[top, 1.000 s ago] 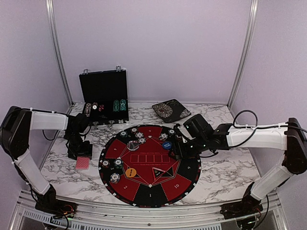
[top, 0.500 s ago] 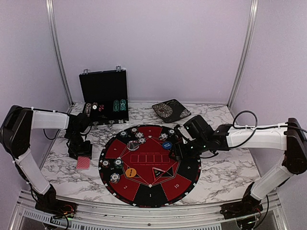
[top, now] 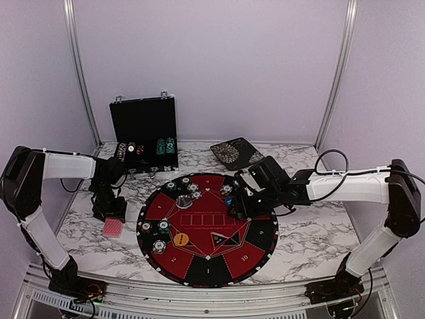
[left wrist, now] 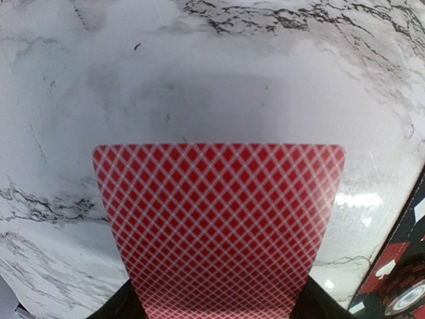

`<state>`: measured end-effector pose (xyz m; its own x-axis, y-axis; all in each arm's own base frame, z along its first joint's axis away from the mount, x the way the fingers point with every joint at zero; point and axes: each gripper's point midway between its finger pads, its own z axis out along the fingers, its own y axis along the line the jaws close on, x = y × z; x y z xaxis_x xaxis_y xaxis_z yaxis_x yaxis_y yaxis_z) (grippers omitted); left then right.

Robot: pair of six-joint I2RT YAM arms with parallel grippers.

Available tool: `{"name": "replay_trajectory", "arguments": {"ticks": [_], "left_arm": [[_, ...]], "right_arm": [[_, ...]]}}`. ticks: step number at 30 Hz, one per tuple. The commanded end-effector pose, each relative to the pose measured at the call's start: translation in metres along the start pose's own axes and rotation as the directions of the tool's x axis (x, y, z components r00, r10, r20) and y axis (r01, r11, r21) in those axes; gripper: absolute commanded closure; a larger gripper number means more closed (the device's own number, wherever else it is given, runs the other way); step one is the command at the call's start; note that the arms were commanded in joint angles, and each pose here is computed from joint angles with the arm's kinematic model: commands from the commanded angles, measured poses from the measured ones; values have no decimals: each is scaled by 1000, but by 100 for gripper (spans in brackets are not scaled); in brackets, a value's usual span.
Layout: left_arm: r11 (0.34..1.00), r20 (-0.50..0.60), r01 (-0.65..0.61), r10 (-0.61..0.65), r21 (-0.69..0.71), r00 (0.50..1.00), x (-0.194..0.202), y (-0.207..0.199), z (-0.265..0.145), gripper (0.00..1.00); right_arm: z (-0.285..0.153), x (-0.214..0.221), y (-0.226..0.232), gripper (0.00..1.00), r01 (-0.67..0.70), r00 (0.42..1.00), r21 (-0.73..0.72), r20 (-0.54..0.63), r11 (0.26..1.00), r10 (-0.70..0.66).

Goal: Distribute texas hold em gaming equipment
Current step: Pick up the poker card from the player card area.

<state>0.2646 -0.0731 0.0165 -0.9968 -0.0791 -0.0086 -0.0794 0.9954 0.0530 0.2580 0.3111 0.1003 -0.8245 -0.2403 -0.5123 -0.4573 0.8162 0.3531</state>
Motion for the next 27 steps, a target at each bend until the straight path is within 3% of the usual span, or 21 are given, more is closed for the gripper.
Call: {"name": "replay_trajectory", "arguments": {"ticks": [1,12,20,27], "left_arm": [[998,-11,-53,53,-20,999,1,2,-17,50],[988,13,-152,152,37,988,-5,-26,-44,52],[951,38,-295,293,91,955,-6,-83,-76,52],[917,50,-379,376,123,925,-4,-122,-90,52]], "right_arm": [[-2,-30,26,32,7,998,-93,60,996,-1],[0,-60,41,32,-59,993,-245,83,968,81],[8,-69,66,33,-144,983,-453,39,880,180],[21,-73,76,36,-194,973,-535,5,822,233]]}}
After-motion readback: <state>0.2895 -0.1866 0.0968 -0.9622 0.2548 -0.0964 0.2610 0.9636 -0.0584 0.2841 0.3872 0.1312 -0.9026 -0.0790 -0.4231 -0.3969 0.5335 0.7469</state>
